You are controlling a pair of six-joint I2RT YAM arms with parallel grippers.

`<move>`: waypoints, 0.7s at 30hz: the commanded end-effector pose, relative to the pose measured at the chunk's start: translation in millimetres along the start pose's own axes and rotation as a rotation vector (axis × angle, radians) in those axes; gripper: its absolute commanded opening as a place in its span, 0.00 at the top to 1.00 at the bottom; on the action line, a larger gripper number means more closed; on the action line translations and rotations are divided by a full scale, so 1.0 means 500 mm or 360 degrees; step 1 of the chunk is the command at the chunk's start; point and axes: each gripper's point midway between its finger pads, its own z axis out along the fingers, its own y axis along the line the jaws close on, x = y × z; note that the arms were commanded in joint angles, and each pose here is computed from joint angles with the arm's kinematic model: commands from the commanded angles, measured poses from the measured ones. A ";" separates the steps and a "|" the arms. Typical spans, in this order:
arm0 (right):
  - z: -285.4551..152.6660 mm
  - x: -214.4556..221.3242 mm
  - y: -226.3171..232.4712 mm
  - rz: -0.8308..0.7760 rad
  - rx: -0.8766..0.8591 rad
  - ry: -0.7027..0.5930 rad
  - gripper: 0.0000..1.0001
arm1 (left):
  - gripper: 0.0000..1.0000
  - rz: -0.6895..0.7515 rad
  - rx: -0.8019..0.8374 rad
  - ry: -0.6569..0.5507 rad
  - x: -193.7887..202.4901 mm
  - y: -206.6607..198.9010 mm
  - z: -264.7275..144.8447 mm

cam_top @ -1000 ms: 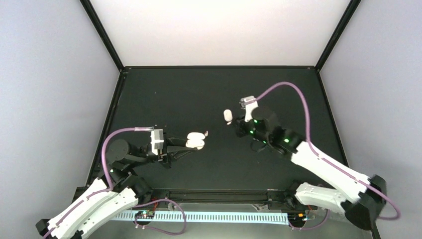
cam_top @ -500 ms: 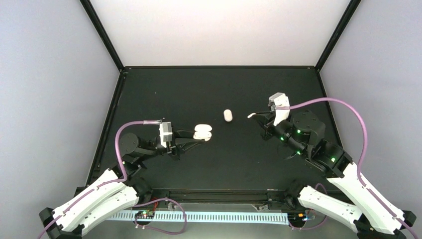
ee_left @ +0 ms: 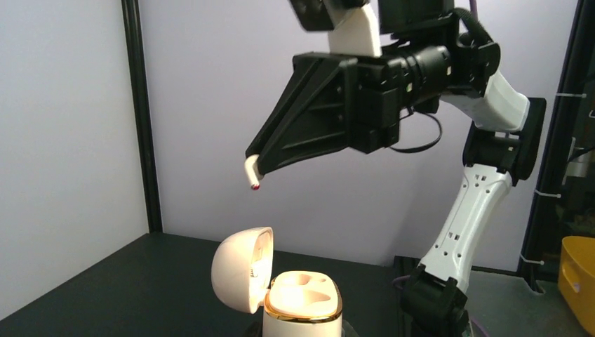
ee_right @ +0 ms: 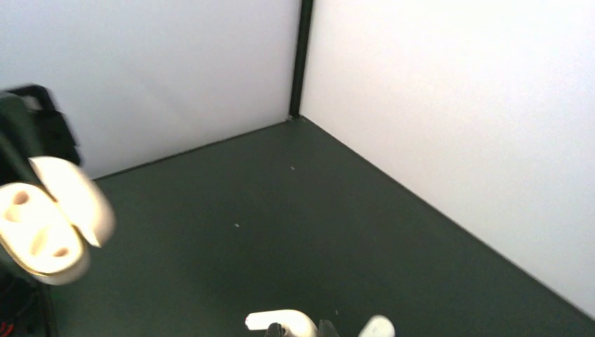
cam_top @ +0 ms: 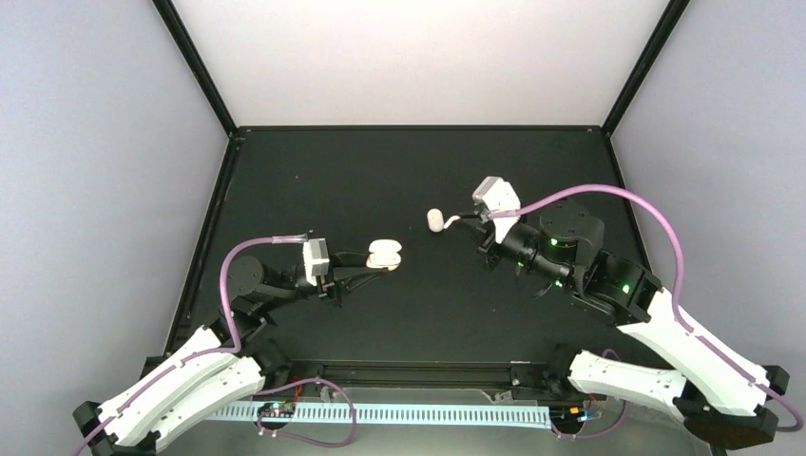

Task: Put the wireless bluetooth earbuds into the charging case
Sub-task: Place the earbud in the charging case.

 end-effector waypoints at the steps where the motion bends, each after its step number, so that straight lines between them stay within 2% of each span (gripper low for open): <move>1: -0.015 -0.060 0.029 -0.0252 0.0016 -0.0087 0.96 | 0.99 0.0070 -0.0031 0.0001 -0.003 0.003 -0.003; 11: -0.004 -0.096 0.126 -0.0556 -0.0027 -0.0089 0.97 | 0.98 0.0055 -0.0029 0.0028 0.008 0.008 0.006; 21: 0.011 -0.112 0.209 -0.0520 -0.0215 -0.0158 0.97 | 0.98 0.0060 -0.0026 0.0033 0.012 0.008 0.006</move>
